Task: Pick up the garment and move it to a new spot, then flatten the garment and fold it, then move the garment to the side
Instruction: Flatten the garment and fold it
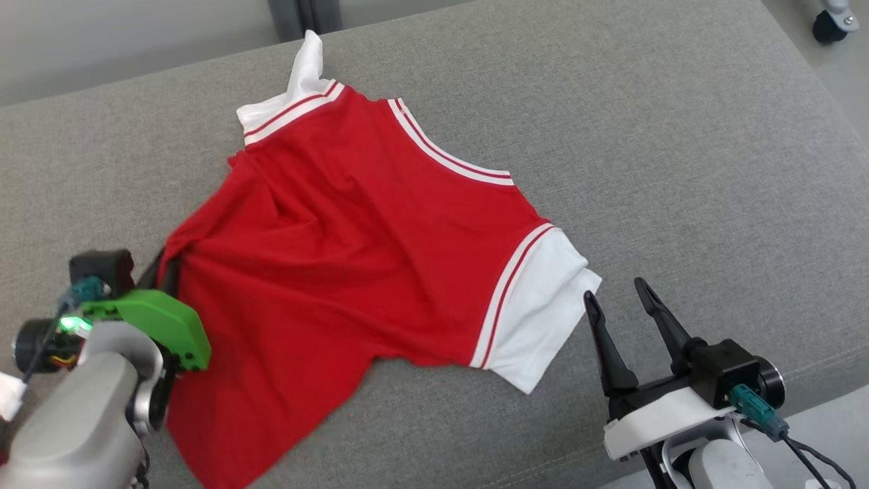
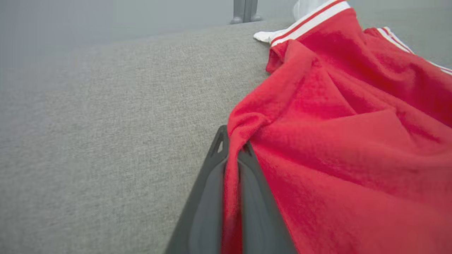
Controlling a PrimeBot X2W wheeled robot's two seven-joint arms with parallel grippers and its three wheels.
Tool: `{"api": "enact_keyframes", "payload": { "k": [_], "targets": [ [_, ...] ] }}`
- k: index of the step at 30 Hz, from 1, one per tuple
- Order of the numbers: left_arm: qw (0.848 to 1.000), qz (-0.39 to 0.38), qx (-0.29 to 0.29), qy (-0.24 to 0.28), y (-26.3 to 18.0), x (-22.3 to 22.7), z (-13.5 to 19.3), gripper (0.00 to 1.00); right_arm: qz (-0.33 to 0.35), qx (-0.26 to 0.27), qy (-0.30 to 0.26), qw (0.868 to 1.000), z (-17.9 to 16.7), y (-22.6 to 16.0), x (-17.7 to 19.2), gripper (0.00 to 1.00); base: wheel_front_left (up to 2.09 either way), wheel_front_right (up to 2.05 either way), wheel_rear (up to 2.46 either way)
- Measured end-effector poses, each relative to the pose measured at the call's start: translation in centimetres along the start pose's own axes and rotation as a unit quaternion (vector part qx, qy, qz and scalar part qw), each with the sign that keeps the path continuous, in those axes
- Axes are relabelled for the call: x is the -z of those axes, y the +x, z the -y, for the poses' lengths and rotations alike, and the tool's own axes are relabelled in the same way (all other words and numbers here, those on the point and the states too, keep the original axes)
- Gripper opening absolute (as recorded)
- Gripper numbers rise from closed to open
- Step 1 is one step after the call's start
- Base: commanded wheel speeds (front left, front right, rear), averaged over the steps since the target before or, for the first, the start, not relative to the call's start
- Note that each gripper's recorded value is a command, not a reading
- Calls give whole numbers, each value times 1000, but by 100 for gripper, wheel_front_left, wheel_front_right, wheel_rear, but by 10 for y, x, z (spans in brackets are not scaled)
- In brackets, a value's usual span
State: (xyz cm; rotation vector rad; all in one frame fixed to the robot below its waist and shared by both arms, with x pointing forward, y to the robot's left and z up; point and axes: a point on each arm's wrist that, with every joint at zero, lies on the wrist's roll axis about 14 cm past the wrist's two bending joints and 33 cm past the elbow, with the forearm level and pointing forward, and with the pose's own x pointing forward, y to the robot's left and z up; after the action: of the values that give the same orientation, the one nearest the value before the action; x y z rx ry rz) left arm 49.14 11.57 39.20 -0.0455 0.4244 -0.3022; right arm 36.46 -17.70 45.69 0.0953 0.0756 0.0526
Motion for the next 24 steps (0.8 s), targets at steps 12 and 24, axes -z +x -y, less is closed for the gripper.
{"api": "enact_keyframes", "payload": {
  "k": [12,24],
  "targets": [
    [997,58,-36,43,26,-48,-27,100,14,-5,-5,1000,-2,5,-10,100,0,0,0],
    [978,201,-26,-44,-66,-72,13,100,66,25,-31,997,18,-11,-44,100,0,0,0]
  ]
}}
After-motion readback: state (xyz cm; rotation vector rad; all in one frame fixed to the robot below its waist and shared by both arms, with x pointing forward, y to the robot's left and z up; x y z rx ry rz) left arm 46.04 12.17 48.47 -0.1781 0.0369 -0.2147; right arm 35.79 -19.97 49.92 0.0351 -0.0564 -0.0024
